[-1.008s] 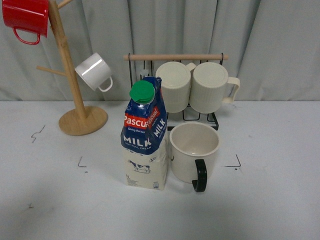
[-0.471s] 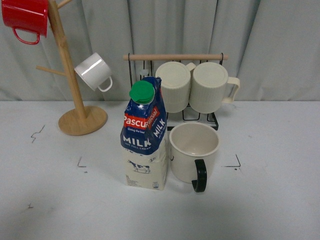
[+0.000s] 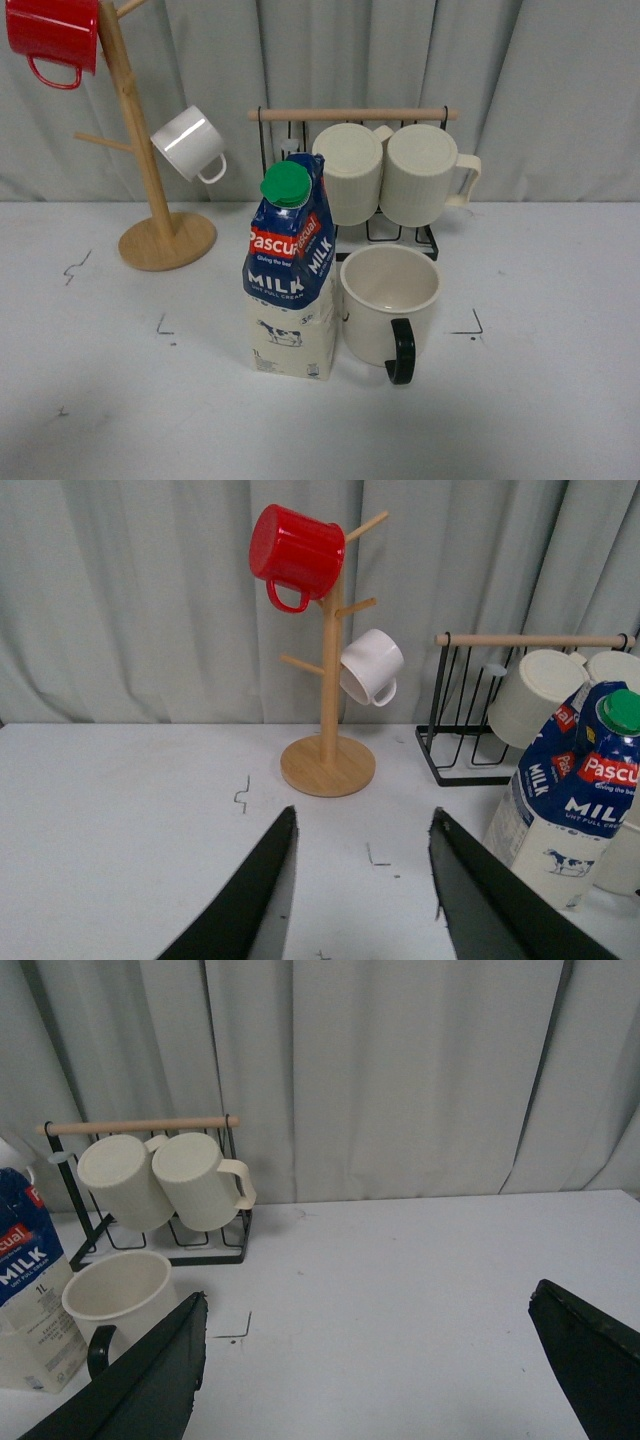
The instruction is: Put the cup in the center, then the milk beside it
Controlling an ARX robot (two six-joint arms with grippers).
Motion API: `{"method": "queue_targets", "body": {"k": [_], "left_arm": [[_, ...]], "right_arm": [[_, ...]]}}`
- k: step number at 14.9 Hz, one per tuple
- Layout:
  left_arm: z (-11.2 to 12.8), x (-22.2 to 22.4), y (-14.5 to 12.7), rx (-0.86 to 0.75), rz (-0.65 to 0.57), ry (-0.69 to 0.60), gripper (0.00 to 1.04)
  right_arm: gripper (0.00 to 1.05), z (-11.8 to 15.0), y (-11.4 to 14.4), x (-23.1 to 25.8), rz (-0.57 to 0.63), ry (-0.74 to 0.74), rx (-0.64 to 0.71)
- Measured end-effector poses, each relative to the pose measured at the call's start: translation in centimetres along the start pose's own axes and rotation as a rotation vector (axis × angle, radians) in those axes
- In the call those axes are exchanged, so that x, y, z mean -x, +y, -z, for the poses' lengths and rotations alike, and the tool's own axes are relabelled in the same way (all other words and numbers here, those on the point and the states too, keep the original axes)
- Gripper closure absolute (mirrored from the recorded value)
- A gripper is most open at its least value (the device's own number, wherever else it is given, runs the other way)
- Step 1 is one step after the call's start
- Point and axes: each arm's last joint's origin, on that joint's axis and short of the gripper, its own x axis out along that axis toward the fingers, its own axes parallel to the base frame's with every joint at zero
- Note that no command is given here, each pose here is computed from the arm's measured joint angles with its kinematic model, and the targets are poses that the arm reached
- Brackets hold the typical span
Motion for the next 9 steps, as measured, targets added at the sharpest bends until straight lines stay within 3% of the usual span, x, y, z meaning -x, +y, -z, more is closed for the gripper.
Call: {"method": "queue_targets", "body": {"k": [5,9], "left_arm": [[0.0,0.0,0.0,0.0,0.0,0.0,0.06],[0.0,0.0,0.0,-0.001,0.0,0.0,0.07]], "right_arm": [[0.06,0.0,0.0,0.0,0.0,0.0,0.0],[0.06,0.0,0.0,0.0,0.0,0.0,0.0]]}}
